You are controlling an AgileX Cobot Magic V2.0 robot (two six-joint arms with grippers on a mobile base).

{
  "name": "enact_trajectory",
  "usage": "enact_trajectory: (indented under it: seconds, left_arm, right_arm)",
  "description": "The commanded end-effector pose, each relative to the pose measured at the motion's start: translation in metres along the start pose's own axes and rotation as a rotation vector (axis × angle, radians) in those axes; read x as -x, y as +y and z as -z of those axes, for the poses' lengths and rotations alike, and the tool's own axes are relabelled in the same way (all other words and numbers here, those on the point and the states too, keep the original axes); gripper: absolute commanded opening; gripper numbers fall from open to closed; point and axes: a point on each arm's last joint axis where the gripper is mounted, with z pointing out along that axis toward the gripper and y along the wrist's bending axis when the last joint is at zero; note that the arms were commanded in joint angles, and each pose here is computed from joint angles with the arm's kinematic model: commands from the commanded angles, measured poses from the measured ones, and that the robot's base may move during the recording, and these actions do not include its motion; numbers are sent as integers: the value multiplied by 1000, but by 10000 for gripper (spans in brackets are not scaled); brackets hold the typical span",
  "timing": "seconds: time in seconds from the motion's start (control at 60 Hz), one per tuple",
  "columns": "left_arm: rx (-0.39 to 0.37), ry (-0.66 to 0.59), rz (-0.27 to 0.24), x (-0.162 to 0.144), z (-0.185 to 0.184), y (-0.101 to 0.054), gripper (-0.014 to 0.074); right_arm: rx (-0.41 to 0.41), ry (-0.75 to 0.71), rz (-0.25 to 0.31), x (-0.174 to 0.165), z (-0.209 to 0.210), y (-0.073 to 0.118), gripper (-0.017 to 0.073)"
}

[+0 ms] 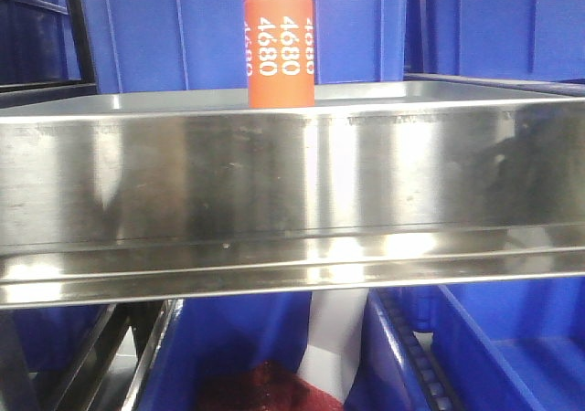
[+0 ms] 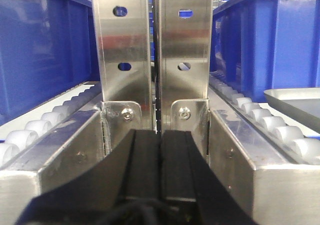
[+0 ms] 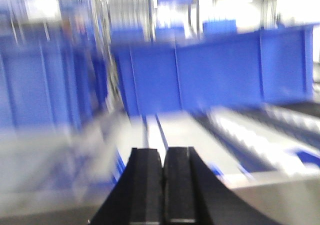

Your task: Grab orange capacitor from left shelf to right conveyor

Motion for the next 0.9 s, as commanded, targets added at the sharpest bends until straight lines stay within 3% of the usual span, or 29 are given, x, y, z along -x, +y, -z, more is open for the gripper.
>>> enact_trajectory:
  seconds: [0.0, 0.05, 0.217, 0.333, 0.483, 0.583, 0.799, 0.883]
  left_arm:
    - [3, -79, 10, 2, 1, 0, -126]
    - [3, -79, 10, 2, 1, 0, -126]
    - [3, -79, 10, 2, 1, 0, -126]
    - [3, -79, 10, 2, 1, 0, -126]
    - [3, -79, 10, 2, 1, 0, -126]
    - [3, -79, 10, 2, 1, 0, -126]
    - [3, -79, 10, 2, 1, 0, -126]
    - [3, -79, 10, 2, 1, 0, -126]
  right_arm:
    - [54, -218, -97, 40, 3, 7, 46]
    - [63, -212, -109, 51, 3, 10, 46]
    - [77, -162, -28, 109, -6, 22, 46]
    - [123, -126, -39, 145, -28, 31, 46]
    - [195, 79, -57, 164, -78, 49, 64]
    - [278, 201, -63, 162, -109, 70, 178]
    - [476, 391, -54, 136, -156, 130, 638]
    - [519, 455, -40, 119, -167, 150, 624]
